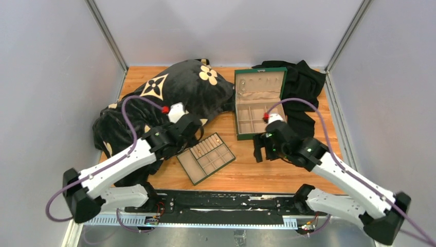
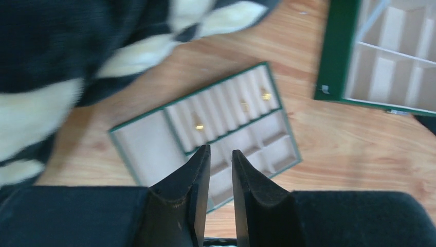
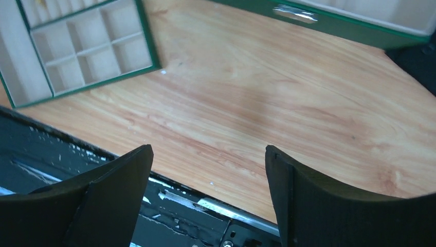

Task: Organize the mixed jewelry

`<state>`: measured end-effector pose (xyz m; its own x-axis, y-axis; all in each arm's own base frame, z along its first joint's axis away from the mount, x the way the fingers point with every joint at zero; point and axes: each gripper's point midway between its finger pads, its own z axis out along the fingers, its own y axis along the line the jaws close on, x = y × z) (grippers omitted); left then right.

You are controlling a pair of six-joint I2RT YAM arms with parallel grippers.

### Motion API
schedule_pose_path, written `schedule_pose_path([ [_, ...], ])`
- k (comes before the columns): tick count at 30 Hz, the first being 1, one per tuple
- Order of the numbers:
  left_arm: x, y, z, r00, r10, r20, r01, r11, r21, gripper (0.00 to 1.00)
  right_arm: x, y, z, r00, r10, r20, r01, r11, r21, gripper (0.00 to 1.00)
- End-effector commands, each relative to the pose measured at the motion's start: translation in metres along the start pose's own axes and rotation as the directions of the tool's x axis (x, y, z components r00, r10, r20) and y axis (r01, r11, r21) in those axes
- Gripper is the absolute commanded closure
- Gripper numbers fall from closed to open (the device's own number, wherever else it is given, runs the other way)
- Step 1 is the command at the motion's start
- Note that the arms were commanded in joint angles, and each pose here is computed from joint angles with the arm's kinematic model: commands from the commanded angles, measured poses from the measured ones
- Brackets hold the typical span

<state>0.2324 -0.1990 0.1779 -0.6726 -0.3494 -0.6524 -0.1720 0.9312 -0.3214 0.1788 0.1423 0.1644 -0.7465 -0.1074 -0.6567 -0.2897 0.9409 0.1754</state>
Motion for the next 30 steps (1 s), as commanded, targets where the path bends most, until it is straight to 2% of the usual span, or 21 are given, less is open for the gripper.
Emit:
schedule_pose_path([
  [1,-0.005,0.05,-0.015,1.0,0.001,0.026,0.0,1.0,-0.029,0.72,-0.003,0.022,0.007,0.984,-0.179,-0.004,0.179,0.981,0.076,0.13],
  [4,-0.022,0.064,-0.035,0.996,-0.034,0.087,0.035,0.999,-0.006,0.7,0.004,0.05,0.025,0.97,-0.236,-0.066,0.238,0.971,0.03,0.13],
  [7,-0.033,0.07,-0.05,0.991,-0.051,0.125,0.05,0.999,0.007,0.62,0.019,0.072,0.05,0.946,-0.281,-0.164,0.281,0.959,-0.023,0.12],
  [9,-0.034,0.073,-0.053,0.991,-0.045,0.123,0.046,0.999,0.0,0.61,0.025,0.086,0.065,0.939,-0.294,-0.178,0.287,0.956,-0.064,0.1],
  [13,-0.03,0.077,-0.054,0.995,-0.033,0.099,0.036,0.999,-0.025,0.61,0.03,0.102,0.091,0.928,-0.317,-0.197,0.304,0.948,-0.093,0.0],
  [17,-0.026,0.077,-0.053,0.995,-0.046,0.085,0.049,0.999,-0.023,0.61,0.036,0.107,0.113,0.912,-0.346,-0.222,0.334,0.938,-0.092,0.0],
  [19,-0.025,0.076,-0.053,0.996,-0.045,0.079,0.047,0.999,-0.02,0.61,0.034,0.11,0.12,0.912,-0.35,-0.215,0.339,0.937,-0.09,0.05],
  [24,-0.025,0.074,-0.054,0.997,-0.036,0.073,0.037,0.999,-0.014,0.61,0.023,0.105,0.128,0.936,-0.286,-0.206,0.277,0.958,-0.071,0.28],
  [30,-0.023,0.075,-0.052,0.997,-0.032,0.064,0.033,0.999,-0.018,0.61,0.019,0.099,0.141,0.943,-0.247,-0.224,0.238,0.969,-0.065,0.45],
])
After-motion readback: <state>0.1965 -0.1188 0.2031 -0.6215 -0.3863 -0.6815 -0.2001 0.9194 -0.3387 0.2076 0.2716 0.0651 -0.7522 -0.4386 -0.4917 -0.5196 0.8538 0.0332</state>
